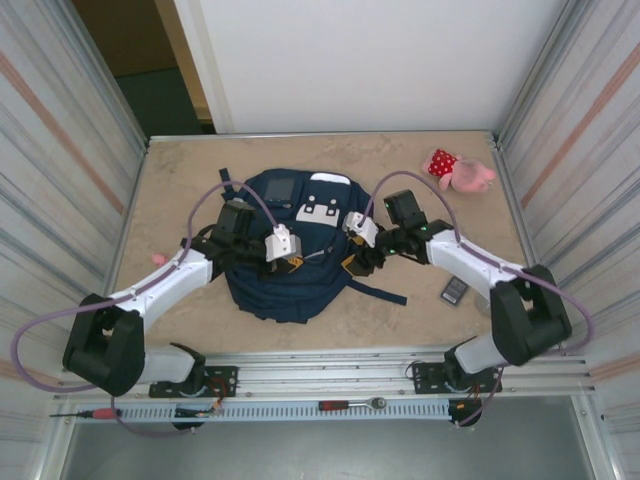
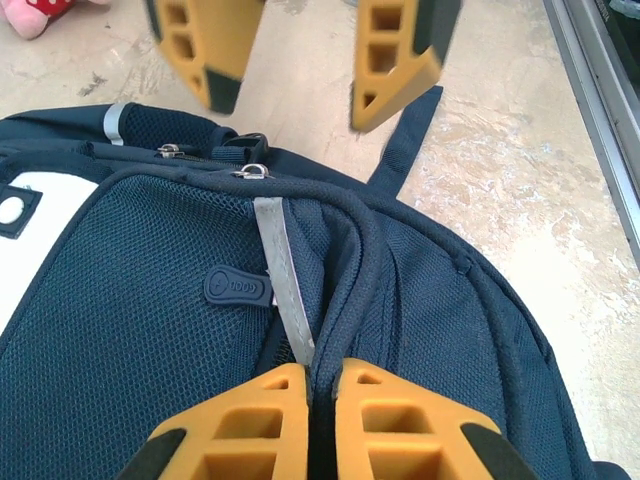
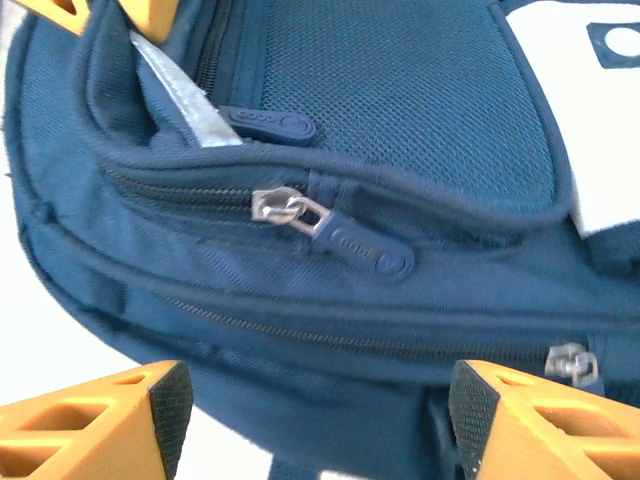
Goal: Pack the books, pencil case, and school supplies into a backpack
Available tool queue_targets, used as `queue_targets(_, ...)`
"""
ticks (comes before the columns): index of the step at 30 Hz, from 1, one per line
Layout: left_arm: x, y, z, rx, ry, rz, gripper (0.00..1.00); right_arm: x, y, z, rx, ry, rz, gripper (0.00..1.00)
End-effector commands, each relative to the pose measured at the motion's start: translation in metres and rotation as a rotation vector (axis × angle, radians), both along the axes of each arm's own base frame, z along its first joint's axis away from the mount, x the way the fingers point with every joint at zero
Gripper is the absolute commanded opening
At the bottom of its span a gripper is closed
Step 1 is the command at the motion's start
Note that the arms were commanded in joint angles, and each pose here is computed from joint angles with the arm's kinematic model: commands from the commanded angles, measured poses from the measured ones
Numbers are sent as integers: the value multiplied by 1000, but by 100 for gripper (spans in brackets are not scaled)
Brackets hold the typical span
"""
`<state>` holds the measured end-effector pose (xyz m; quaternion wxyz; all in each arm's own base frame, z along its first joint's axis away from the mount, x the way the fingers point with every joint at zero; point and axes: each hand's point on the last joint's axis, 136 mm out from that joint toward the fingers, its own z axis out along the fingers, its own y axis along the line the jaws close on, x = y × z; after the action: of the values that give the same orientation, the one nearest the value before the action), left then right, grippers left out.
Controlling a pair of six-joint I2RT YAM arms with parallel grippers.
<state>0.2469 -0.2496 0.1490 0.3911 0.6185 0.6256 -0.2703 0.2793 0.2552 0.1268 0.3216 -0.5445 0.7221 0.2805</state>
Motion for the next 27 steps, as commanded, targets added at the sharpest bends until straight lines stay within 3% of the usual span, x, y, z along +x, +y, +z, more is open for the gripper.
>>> queue_targets(1,-6,-3,13,-63,-9,-27,0,4,17,13,55,-69,140,70)
queue_targets(9,-4,-2,9,-64,-6,-15,0,0,30,8,91,34,201,65)
queue_targets(22,6,-2,17,-105,-20,11,0,-27,22,5,95,181,177,43)
queue_targets(24,5,-3,18,-107,-16,7,0,-25,24,5,101,191,169,43)
queue_targets(27,3,-2,19,-112,-14,-1,0,-20,28,5,114,227,152,52)
